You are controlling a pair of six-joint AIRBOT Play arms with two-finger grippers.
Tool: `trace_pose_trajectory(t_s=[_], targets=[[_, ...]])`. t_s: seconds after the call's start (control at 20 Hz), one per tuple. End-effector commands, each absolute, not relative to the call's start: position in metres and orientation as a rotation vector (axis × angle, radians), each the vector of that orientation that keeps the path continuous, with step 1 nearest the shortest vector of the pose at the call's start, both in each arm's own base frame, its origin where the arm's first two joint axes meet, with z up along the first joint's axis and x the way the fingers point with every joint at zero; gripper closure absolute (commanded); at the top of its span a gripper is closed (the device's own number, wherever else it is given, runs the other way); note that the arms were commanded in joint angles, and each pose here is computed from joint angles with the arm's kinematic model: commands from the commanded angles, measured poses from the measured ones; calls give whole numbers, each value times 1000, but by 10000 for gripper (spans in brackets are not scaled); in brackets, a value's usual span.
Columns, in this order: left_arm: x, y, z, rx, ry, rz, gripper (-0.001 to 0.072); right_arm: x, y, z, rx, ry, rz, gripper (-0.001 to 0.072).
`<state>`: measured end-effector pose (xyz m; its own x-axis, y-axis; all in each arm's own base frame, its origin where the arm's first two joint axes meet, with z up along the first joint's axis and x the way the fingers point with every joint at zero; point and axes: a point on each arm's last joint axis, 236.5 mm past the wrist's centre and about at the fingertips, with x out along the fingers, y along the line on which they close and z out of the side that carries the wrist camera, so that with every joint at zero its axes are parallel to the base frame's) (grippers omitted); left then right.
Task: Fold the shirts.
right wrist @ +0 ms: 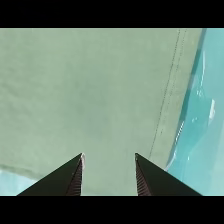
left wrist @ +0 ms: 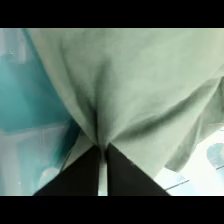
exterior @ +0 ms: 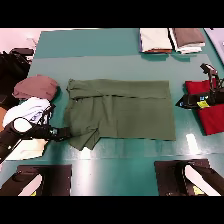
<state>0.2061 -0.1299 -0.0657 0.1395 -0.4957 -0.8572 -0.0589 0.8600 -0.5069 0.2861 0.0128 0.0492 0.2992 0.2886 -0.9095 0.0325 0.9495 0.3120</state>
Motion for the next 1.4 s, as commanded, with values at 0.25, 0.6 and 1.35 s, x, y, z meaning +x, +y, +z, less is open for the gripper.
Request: trace_pose_trajectory(t_s=[0.25,0.6,1.35], targets=[[273,-110,30,-230,1185,-379,680,203,-21,-34,535,1525,19,179],[287,-111,48,-228,1123,-379,680,164,5,-86,701,1597,8,207],[241,-90,72,-84,1222,-376,681,187,12,-8,142,1546,143,695]])
